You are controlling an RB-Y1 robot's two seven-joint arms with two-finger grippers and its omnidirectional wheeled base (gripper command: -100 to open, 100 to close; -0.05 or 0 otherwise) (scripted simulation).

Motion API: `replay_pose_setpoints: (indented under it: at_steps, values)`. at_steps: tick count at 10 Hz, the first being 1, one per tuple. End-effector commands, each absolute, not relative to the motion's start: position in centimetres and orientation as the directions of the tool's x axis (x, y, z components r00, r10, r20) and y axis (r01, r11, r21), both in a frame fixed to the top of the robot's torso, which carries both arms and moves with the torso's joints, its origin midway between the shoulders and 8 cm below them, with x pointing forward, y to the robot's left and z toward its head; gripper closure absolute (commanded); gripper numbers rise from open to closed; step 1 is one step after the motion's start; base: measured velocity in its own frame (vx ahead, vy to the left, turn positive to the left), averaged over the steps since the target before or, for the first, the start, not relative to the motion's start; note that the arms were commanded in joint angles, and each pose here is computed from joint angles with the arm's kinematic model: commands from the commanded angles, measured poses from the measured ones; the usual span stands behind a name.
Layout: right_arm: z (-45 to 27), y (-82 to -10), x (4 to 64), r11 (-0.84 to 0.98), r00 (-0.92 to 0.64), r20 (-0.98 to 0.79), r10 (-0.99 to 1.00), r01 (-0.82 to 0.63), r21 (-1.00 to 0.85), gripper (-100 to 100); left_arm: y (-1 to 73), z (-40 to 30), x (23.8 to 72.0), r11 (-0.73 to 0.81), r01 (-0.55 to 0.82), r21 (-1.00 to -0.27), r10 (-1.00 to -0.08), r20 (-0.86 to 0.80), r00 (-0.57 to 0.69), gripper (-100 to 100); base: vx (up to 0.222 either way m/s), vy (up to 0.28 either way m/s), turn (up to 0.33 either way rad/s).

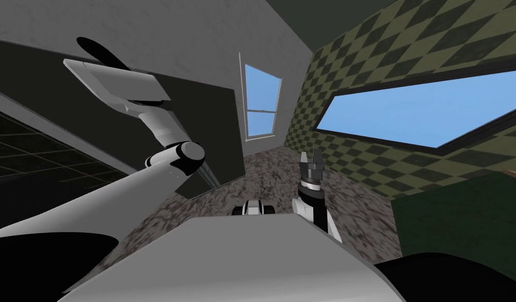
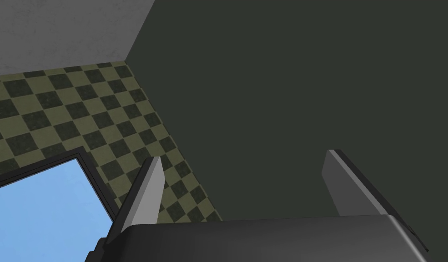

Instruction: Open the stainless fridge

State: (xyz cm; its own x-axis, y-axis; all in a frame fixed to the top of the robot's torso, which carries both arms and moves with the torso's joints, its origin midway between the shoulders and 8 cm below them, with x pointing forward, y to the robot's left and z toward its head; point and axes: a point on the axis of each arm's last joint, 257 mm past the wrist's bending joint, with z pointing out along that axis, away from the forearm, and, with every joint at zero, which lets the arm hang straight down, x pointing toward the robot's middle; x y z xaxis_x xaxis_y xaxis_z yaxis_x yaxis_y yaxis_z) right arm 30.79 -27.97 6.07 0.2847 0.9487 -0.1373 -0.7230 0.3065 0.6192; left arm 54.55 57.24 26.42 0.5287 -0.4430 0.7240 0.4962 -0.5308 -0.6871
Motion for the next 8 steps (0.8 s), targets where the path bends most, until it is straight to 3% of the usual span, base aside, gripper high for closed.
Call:
replay_pose_setpoints:
  at_steps: [1, 4, 7, 8]
  values:
    - [6.1, -28.0, 30.8, 0.307, 0.285, -0.137, 0.949, -0.723, 0.619, 0, 56.8, 27.7, 54.5, -0.534, 0.506, -0.677, -0.454, 0.735, 0.504, -100, 0.119, 0.226, -0.039]
    - [6.1, -28.0, 30.8, 0.307, 0.285, -0.137, 0.949, -0.723, 0.619, 0, 56.4, 29.2, 54.4, -0.538, 0.516, -0.666, -0.466, 0.746, 0.476, -100, 0.122, 0.198, -0.030]
    - [6.1, -28.0, 30.8, 0.306, 0.285, -0.137, 0.949, -0.723, 0.619, 0, 56.6, 28.9, 54.3, -0.539, 0.515, -0.666, -0.461, 0.746, 0.481, -100, 0.056, 0.085, -0.005]
    - [6.1, -28.0, 30.8, 0.306, 0.285, -0.137, 0.949, -0.723, 0.619, 0, 56.5, 28.5, 54.5, -0.545, 0.508, -0.667, -0.459, 0.744, 0.486, 100, 0.000, 0.000, 0.000]
